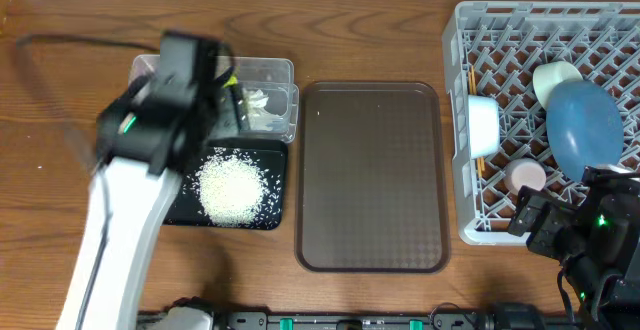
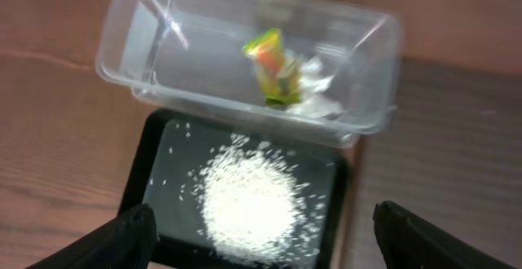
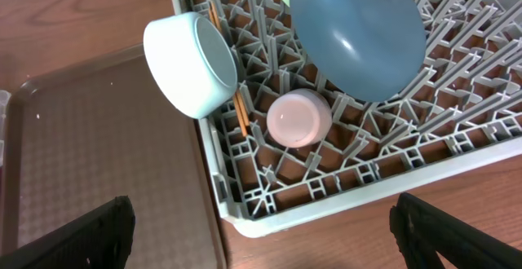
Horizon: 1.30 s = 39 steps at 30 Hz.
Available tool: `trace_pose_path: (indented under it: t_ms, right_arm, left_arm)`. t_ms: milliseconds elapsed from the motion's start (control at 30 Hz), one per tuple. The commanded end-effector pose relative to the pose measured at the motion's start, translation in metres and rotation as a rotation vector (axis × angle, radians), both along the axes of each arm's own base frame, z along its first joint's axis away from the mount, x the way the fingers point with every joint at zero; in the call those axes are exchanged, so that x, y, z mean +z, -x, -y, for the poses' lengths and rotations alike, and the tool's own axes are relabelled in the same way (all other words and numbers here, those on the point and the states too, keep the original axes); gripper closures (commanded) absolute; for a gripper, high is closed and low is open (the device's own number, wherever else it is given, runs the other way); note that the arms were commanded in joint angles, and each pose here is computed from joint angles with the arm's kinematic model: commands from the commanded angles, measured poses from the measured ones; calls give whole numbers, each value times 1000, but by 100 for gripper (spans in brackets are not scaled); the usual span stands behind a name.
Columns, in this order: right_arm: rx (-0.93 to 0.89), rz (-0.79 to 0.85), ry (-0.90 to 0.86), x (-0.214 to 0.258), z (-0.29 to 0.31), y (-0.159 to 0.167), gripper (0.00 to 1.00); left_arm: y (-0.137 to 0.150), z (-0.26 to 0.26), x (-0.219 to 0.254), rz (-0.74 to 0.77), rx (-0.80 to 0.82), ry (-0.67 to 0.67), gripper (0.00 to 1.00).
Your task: Sort waste into correct bins and load items into the dishwasher rack
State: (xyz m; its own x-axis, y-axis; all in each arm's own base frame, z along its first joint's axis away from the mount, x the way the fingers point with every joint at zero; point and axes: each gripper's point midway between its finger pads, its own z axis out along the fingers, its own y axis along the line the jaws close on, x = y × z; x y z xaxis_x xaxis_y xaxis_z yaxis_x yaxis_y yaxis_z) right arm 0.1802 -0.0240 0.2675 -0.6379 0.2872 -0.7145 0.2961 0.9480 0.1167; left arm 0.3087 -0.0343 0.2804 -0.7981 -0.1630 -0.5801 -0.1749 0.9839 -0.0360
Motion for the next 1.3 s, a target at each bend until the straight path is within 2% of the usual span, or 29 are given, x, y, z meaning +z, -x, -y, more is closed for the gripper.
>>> trace_pose_path:
  t_ms: [0,167,200,467,600,967,1267]
  right_arm:
    - [-19,5,5,2,3,0,1]
    - [-19,5,5,2,3,0,1]
    - [-20,5,6,2,3,0,1]
    - [-19,5,5,2,3,0,1]
    - [-19,5,5,2,3,0,1]
    - [-19,5,5,2,3,0,1]
    - [-19,5,5,2,3,0,1]
  left_arm:
    - [18,5,26,81,-42,51,12]
    - [43,0,54,185,-44,72,11]
    - [48,-2,56,189,-44,73,6]
    - [79,-23,65,272,8,29,5]
    - [83,-38,51,343,67,0,5]
    - [92,-63,-2,675,184,37,5]
    - [101,-63,-62,741,184,57,4]
